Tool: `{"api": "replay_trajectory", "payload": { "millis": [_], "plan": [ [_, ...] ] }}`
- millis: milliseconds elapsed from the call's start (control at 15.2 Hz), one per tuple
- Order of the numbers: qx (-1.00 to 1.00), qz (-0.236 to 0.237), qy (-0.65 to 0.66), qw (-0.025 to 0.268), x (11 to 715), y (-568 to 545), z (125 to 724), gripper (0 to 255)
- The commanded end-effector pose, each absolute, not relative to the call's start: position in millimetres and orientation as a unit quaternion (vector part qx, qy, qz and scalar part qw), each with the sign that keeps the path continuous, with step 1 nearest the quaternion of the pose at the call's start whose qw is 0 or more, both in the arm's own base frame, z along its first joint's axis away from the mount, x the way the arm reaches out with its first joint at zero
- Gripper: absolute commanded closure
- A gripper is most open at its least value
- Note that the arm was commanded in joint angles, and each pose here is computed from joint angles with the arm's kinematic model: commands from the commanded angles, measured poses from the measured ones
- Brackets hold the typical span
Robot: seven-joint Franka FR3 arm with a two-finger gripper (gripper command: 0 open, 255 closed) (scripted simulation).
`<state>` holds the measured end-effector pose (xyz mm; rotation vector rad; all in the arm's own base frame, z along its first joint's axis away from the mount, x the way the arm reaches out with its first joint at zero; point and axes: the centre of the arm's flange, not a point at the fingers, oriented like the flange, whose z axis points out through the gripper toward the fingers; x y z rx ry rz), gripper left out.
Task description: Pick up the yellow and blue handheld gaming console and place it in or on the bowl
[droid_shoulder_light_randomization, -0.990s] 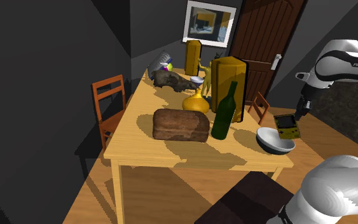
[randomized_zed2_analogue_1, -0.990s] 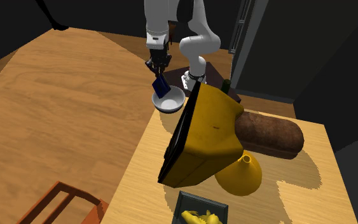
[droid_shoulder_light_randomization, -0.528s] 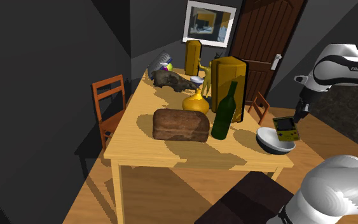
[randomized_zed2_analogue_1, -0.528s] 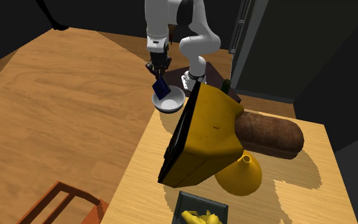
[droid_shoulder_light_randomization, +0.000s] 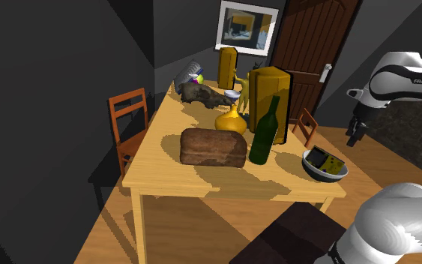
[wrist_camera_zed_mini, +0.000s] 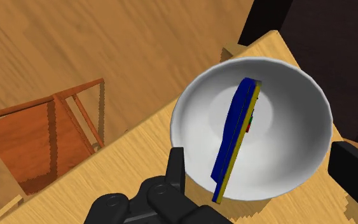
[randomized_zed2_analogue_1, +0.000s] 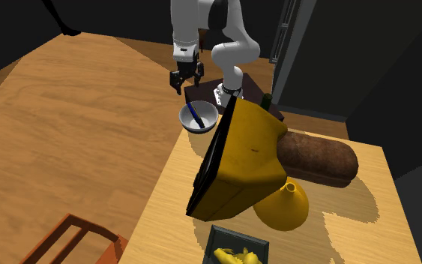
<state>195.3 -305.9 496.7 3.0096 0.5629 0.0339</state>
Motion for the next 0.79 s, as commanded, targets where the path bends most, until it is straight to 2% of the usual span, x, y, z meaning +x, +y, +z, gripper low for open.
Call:
{"api": "replay_trajectory", "payload": {
  "millis": [0, 198, 726],
  "plan": [
    [0.982, 0.011, 0.184, 0.04, 195, -305, 510, 0],
    [0.982, 0.011, 0.184, 0.04, 193, -302, 546, 0],
    [0.982, 0.011, 0.184, 0.04, 193, -302, 546, 0]
  ]
}}
